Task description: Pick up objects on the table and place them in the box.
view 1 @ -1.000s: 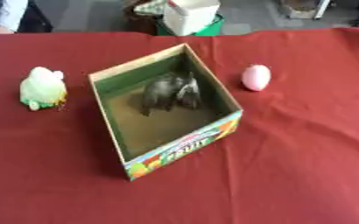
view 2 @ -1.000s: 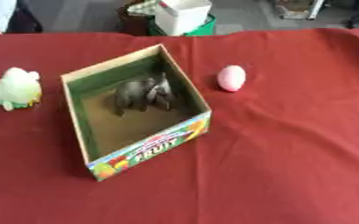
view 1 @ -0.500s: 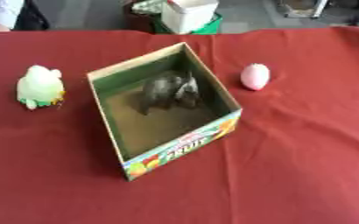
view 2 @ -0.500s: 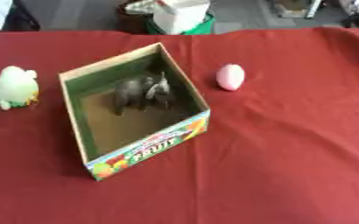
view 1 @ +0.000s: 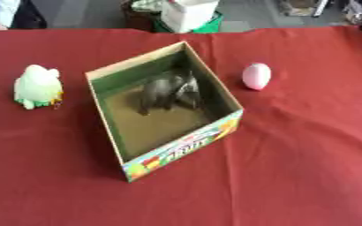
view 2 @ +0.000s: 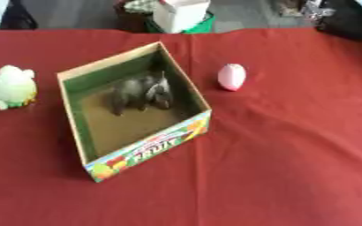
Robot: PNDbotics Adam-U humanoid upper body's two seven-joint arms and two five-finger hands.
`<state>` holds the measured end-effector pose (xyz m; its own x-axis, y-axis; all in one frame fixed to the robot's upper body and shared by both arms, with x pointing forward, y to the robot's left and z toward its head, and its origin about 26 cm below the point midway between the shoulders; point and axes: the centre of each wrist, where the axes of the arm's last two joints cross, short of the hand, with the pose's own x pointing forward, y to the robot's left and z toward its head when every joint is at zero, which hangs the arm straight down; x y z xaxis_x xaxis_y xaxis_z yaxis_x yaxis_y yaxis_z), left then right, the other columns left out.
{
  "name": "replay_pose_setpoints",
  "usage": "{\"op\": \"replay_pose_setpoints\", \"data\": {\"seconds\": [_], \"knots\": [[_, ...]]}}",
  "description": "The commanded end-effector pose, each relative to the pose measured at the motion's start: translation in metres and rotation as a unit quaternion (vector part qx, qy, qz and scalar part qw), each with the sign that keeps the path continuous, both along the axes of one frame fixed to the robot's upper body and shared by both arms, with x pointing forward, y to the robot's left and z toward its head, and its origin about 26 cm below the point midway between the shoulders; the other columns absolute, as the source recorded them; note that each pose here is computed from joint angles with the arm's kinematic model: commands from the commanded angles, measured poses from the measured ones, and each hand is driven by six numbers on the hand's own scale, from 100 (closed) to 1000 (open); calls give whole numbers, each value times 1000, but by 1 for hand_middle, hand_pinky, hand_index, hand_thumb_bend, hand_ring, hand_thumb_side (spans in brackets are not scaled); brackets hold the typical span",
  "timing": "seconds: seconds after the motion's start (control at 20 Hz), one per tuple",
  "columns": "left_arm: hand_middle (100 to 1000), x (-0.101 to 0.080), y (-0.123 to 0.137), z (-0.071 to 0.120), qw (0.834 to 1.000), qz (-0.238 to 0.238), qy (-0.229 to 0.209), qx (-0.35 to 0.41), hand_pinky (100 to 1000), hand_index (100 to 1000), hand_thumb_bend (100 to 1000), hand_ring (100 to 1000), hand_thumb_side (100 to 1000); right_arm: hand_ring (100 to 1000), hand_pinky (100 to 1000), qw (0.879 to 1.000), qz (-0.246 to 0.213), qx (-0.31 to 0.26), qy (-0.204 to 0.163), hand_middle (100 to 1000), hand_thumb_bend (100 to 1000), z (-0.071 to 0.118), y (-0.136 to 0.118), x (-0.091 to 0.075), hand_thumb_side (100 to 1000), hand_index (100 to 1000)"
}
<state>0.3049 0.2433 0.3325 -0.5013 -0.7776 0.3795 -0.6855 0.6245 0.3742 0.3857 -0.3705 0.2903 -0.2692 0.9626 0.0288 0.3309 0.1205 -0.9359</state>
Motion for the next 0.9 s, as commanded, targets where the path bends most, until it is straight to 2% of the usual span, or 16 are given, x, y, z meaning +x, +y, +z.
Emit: {"op": "replay_pose_setpoints", "data": {"seconds": [0.05, 0.2, 0.4, 0.55, 0.9], "knots": [[732, -6, 2, 11, 1000, 0, -26, 8, 666, 846, 453, 674, 853, 868, 720, 1000, -18, -16, 11, 840, 238, -2, -11, 11, 1000, 899], [732, -6, 1, 11, 1000, -2, -27, 8, 667, 844, 453, 674, 855, 871, 723, 999, -26, -21, 32, 843, 270, -13, -16, 21, 990, 902], [730, -6, 1, 10, 1000, -3, -25, 7, 667, 841, 450, 674, 855, 874, 728, 997, -29, -22, 68, 842, 332, -27, -21, 31, 926, 908], [730, -6, 0, 10, 1000, -2, -23, 7, 667, 839, 451, 674, 855, 882, 734, 994, -22, -22, 101, 821, 426, -33, -22, 35, 811, 917], [730, -6, -1, 10, 1000, -3, -18, 9, 668, 834, 446, 675, 853, 911, 755, 981, -5, -35, 190, 804, 533, -33, -18, 43, 667, 931]]}}
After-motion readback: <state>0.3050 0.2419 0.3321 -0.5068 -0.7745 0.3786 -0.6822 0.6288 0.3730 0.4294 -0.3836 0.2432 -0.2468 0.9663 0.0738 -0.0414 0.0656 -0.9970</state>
